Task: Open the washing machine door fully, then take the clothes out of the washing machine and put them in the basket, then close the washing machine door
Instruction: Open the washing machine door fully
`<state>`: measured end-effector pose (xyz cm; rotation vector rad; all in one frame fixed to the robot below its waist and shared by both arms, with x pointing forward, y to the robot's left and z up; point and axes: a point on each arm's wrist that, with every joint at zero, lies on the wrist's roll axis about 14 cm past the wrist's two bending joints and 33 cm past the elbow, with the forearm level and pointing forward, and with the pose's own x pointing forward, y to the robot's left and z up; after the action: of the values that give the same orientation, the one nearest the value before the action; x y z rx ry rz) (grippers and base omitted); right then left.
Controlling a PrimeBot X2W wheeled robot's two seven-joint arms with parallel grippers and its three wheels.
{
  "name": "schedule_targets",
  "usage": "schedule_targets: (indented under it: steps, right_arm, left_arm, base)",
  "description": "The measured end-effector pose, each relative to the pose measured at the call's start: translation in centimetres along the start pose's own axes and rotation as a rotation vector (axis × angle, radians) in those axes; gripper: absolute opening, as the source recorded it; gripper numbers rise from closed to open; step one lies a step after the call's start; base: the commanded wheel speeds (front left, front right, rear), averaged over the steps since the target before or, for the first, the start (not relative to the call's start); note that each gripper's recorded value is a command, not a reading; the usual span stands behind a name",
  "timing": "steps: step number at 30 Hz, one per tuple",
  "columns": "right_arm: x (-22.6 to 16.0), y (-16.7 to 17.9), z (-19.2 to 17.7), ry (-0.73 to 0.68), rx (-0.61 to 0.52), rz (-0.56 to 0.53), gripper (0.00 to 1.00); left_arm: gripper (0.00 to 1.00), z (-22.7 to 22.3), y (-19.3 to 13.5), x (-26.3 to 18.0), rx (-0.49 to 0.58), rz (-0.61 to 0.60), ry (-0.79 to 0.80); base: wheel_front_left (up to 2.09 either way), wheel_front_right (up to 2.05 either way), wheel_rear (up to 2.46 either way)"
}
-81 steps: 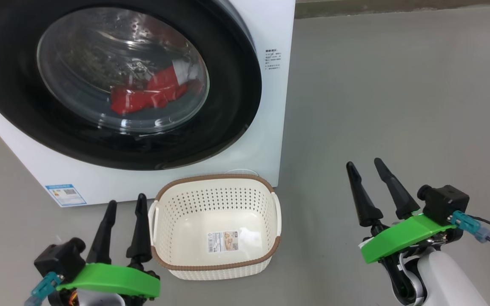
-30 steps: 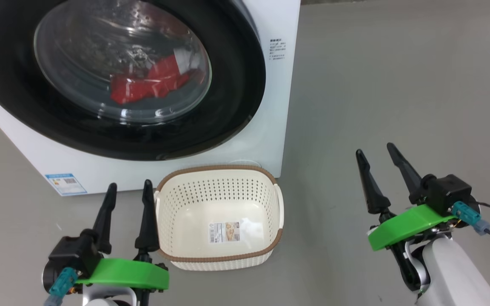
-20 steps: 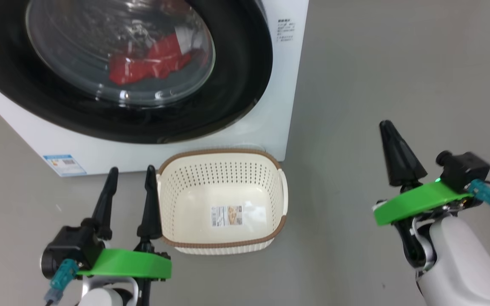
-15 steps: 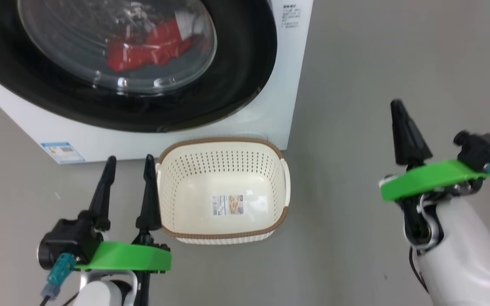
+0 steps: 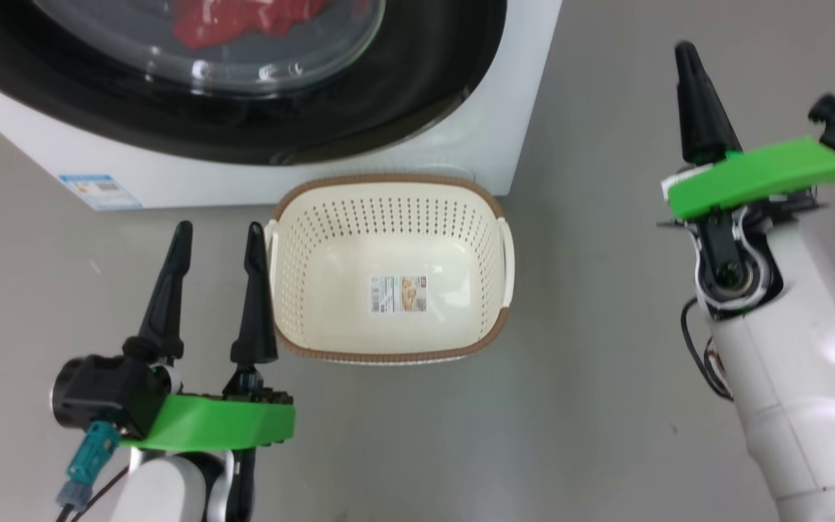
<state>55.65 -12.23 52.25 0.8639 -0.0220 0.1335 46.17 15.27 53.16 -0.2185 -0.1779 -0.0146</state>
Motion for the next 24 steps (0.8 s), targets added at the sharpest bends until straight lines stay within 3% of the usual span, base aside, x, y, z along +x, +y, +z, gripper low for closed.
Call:
schedule_targets:
  steps: [14, 24]
  right_arm:
    - [5.5, 0.9, -3.3, 0.211, 0.32, 0.046, 0.0]
    - [8.6, 2.7, -5.6, 0.393, 0.464, 0.121, 0.0]
  left_arm:
    - [1.0, -3.2, 1.2, 1.4, 0.01, 0.02, 0.054]
    - [1.0, -4.9, 1.6, 2.2, 0.013, 0.021, 0.078]
  base:
    - [0.0, 0.0, 0.0]
    - [0.0, 0.0, 0.0]
